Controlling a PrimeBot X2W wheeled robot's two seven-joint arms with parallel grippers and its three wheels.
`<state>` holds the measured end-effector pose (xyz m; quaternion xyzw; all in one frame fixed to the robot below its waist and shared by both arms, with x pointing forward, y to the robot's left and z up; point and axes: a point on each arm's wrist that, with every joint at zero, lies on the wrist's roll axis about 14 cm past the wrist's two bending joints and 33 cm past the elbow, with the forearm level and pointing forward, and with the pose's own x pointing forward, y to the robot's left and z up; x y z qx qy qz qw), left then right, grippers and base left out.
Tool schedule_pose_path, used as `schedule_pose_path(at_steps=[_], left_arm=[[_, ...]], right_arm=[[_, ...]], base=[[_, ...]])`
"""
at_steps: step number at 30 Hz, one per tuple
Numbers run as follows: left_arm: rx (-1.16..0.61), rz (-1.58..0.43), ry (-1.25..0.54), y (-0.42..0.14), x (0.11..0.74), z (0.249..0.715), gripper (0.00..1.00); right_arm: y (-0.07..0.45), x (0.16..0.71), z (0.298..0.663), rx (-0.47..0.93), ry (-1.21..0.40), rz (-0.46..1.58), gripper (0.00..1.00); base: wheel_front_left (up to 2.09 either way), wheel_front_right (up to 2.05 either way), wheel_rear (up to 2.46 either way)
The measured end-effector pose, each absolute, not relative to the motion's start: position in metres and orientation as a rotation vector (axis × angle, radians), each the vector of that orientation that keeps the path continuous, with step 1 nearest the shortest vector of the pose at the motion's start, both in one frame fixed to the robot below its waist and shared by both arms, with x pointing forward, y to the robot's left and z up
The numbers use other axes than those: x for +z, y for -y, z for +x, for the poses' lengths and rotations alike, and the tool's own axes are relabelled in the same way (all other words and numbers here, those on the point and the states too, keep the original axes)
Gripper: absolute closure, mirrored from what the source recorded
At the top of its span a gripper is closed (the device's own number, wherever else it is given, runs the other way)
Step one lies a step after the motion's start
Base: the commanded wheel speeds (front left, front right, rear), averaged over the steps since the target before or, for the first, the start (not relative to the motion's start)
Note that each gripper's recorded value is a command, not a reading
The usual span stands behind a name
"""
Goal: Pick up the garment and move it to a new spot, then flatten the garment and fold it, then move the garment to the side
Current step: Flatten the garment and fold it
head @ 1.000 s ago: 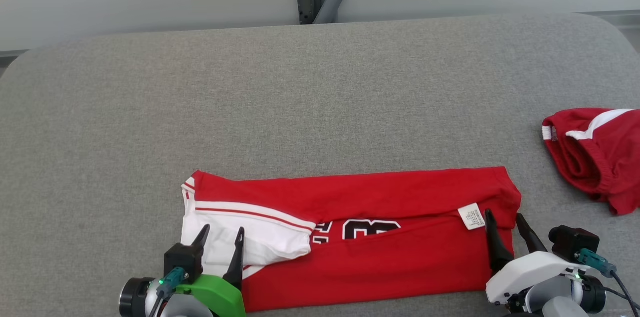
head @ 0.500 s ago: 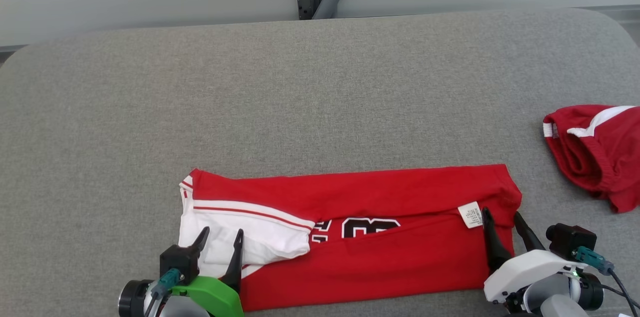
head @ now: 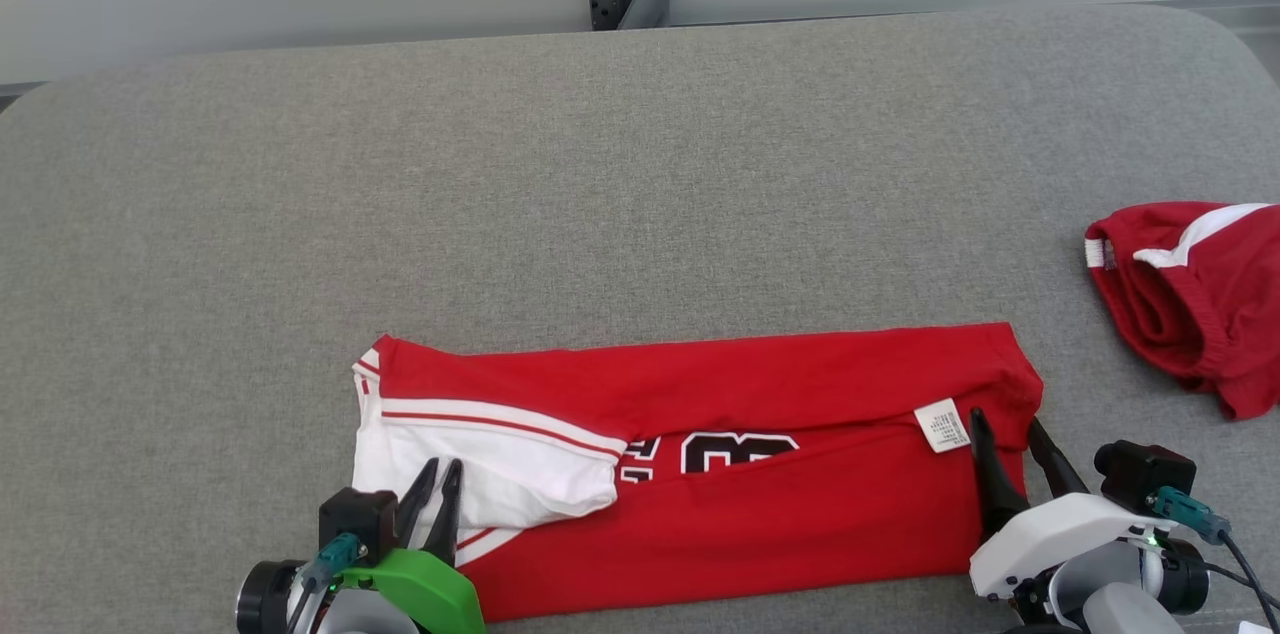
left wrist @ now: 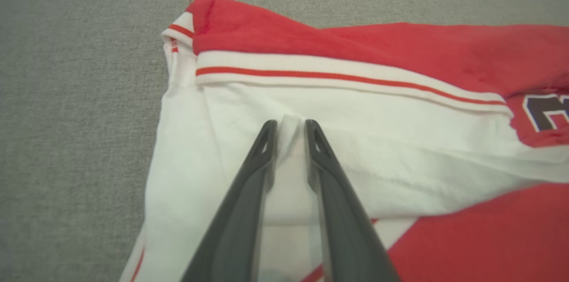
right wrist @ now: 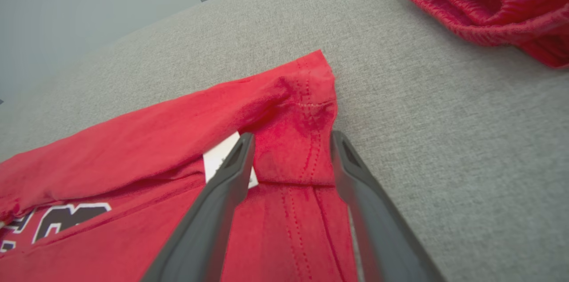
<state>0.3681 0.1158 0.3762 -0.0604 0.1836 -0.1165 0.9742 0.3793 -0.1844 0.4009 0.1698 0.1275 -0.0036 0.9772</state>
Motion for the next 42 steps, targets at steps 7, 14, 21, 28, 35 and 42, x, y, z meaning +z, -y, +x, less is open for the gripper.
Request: schedule_pose_path(at_steps=[7,14,21,28,35,42], left_arm=[[-0.236,-0.122,-0.355,-0.116,0.381,0.369,1.00],[-0.255,-0.109,-0.308,-0.114,0.395,0.369,1.00],[-0.285,-0.100,-0.292,-0.114,0.400,0.351,1.00],[-0.288,-0.092,-0.310,-0.123,0.395,0.329,0.65],[-0.274,-0.017,-0.360,-0.147,0.380,0.305,0.00],[-0.167,-0.065,-0.262,-0.158,0.405,0.319,0.00]], right_arm=[[0.183,0.403,0.381,-0.002,-0.252,0.342,0.20],[0.180,0.406,0.379,0.003,-0.243,0.347,0.21],[0.171,0.410,0.374,0.018,-0.235,0.363,0.15],[0.164,0.416,0.373,0.037,-0.221,0.366,0.01],[0.167,0.417,0.373,0.032,-0.216,0.360,0.00],[0.177,0.421,0.377,0.007,-0.198,0.341,0.00]], base=[[0.00,0.00,0.00],[0.00,0.00,0.00],[0.00,0.00,0.00],[0.00,0.00,0.00],[0.00,0.00,0.00],[0.00,0.00,0.00]])
